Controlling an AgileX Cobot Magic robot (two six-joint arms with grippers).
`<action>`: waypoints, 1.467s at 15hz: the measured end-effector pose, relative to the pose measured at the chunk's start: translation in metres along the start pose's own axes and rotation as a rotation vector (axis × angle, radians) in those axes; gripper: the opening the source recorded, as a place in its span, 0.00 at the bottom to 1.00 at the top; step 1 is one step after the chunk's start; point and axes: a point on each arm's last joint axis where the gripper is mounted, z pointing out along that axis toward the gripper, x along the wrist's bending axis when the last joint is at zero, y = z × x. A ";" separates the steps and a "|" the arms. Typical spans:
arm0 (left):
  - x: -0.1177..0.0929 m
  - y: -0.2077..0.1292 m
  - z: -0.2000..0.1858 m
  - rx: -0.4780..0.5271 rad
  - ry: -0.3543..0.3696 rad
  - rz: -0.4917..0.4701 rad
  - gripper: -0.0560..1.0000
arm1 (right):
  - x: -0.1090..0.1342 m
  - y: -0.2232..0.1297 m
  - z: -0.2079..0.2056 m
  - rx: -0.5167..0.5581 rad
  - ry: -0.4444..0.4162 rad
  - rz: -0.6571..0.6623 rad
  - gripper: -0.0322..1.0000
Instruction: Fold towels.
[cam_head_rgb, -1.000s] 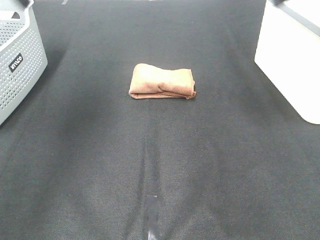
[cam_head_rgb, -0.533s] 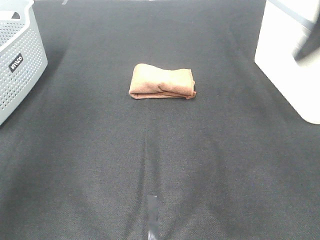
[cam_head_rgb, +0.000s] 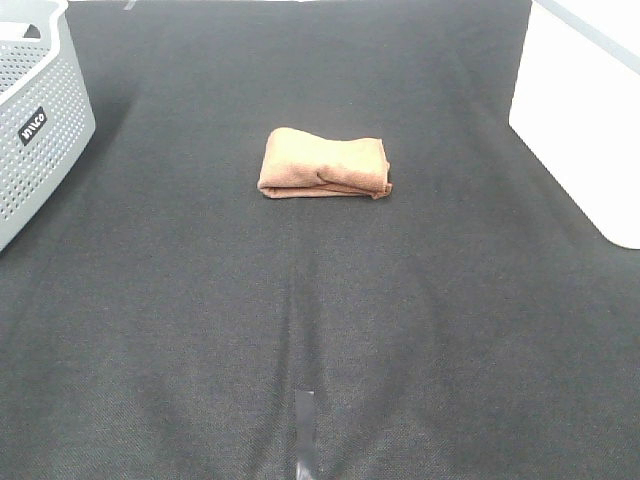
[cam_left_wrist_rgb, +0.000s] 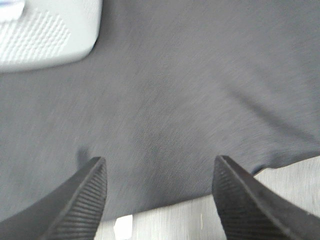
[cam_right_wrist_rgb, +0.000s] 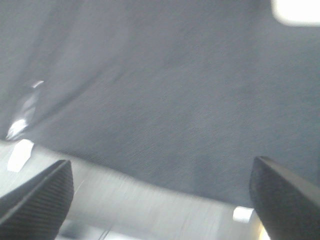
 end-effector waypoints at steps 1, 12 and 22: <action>-0.001 -0.010 -0.005 -0.049 -0.021 0.022 0.62 | 0.000 -0.013 -0.004 -0.061 -0.013 -0.007 0.90; -0.007 -0.021 0.000 -0.205 -0.081 0.114 0.62 | 0.000 -0.033 -0.010 -0.296 -0.041 -0.079 0.90; -0.008 -0.021 0.000 -0.202 0.004 0.061 0.62 | 0.002 -0.033 -0.009 -0.296 -0.072 -0.052 0.90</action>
